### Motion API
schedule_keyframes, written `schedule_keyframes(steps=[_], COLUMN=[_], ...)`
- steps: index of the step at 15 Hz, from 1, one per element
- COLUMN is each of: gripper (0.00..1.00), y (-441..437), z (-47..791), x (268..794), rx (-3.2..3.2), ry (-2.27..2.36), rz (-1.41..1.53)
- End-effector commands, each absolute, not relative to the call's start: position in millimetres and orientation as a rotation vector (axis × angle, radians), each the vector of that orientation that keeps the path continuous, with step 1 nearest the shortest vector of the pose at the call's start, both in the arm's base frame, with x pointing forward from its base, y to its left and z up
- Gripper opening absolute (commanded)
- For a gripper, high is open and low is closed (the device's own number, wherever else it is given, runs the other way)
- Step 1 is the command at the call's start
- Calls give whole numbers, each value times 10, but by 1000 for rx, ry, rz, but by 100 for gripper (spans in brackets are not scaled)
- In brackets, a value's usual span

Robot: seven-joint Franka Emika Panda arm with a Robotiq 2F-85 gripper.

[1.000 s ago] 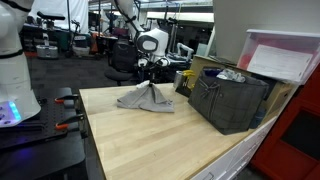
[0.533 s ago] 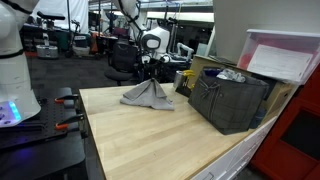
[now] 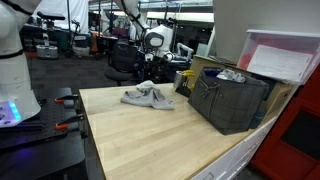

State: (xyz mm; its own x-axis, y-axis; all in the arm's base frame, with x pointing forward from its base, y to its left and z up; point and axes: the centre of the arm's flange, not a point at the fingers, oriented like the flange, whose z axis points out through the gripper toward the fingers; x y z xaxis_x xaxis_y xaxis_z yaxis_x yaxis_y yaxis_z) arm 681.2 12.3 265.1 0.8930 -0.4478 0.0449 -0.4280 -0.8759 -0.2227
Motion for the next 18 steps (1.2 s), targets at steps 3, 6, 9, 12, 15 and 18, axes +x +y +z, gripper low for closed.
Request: schedule_keyframes(steps=[3, 6, 9, 12, 15, 18], gripper=[99, 100, 100, 100, 100, 100], y=[-486, -716, -868, -970, -1067, -1224], z=[2496, 2217, 1876, 1570, 1440, 1393], x=[6487, 6215, 5994, 5910, 5934, 6060], rx=[-2851, -2830, -2825, -2820, -2787, -2761], ry=[790, 830, 855, 854, 891, 954], rz=[-114, -11, 76, 141, 142, 108])
